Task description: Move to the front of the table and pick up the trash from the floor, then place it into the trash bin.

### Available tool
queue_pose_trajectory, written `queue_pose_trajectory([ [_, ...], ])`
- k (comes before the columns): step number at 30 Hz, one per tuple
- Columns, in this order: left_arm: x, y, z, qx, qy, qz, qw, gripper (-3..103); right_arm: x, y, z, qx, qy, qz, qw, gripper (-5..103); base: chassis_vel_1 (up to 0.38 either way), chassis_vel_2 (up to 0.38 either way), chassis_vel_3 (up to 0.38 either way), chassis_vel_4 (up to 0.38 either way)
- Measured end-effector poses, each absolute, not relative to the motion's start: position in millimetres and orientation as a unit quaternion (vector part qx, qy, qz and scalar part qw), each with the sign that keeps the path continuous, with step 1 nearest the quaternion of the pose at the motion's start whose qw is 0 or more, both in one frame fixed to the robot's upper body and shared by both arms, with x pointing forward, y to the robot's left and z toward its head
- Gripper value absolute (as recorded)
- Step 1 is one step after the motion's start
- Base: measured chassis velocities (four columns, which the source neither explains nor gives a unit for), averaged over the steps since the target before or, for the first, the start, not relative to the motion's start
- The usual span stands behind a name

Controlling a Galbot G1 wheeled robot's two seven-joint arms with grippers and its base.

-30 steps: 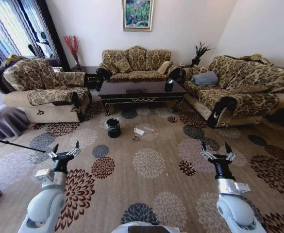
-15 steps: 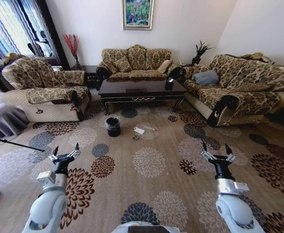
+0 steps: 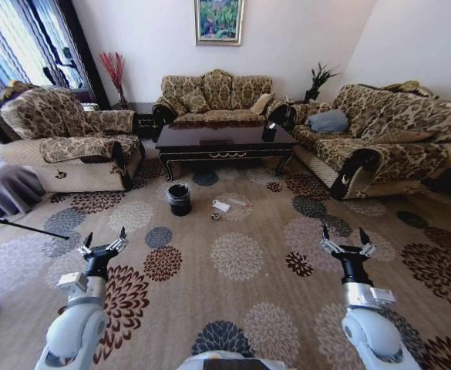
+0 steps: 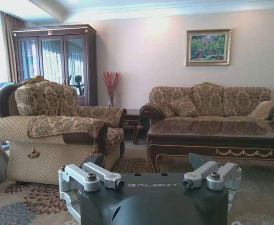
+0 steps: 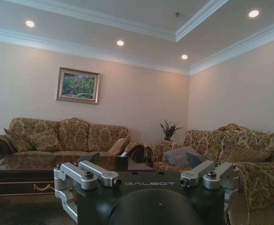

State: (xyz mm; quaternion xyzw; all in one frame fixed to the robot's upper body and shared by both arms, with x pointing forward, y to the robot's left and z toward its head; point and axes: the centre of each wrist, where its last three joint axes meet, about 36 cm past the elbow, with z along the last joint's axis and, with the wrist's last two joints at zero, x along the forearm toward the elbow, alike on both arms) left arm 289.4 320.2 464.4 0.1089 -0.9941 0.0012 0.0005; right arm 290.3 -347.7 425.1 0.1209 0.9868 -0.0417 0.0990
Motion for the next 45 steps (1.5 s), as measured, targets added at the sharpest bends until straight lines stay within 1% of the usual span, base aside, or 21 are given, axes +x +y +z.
queue_pose_trajectory([
  [3,290,320,465,0.105,-0.994,0.001,-0.001,100,293,-347,427,0.122,0.986,-0.059,0.099,100,0.000,0.000,0.000,0.000],
  [5,290,321,465,0.102,-0.995,0.001,-0.003,100,293,-349,426,0.118,0.984,-0.083,0.104,100,0.000,0.000,0.000,0.000],
  [6,291,321,464,0.096,-0.995,0.000,-0.004,100,292,-355,424,0.097,0.984,-0.097,0.113,100,0.000,0.000,0.000,0.000],
  [11,291,324,463,0.077,-0.997,-0.001,-0.007,100,283,-360,422,0.062,0.990,-0.076,0.105,100,0.000,0.000,0.000,0.000],
  [18,292,329,464,0.030,-0.999,0.000,-0.014,100,276,-363,426,0.025,0.993,-0.082,0.081,100,0.000,0.000,0.000,0.000],
  [22,291,333,468,-0.011,-1.000,-0.007,-0.021,100,275,-362,428,-0.030,0.994,-0.067,0.086,100,0.000,0.000,0.000,0.000],
  [26,291,334,470,-0.022,-0.999,-0.010,-0.025,100,275,-362,429,-0.052,0.992,-0.074,0.087,100,0.000,0.000,0.000,0.000],
  [31,290,334,469,-0.022,-0.999,-0.012,-0.027,100,272,-359,429,-0.048,0.992,-0.075,0.087,100,0.000,0.000,0.000,0.000],
  [34,290,331,466,-0.008,-1.000,-0.013,-0.027,100,271,-358,428,-0.019,0.994,-0.073,0.080,100,0.000,0.000,0.000,0.000],
  [45,293,332,462,0.001,-0.999,-0.021,-0.027,100,273,-353,425,0.004,0.996,-0.062,0.067,100,0.000,0.000,0.000,0.000],
])
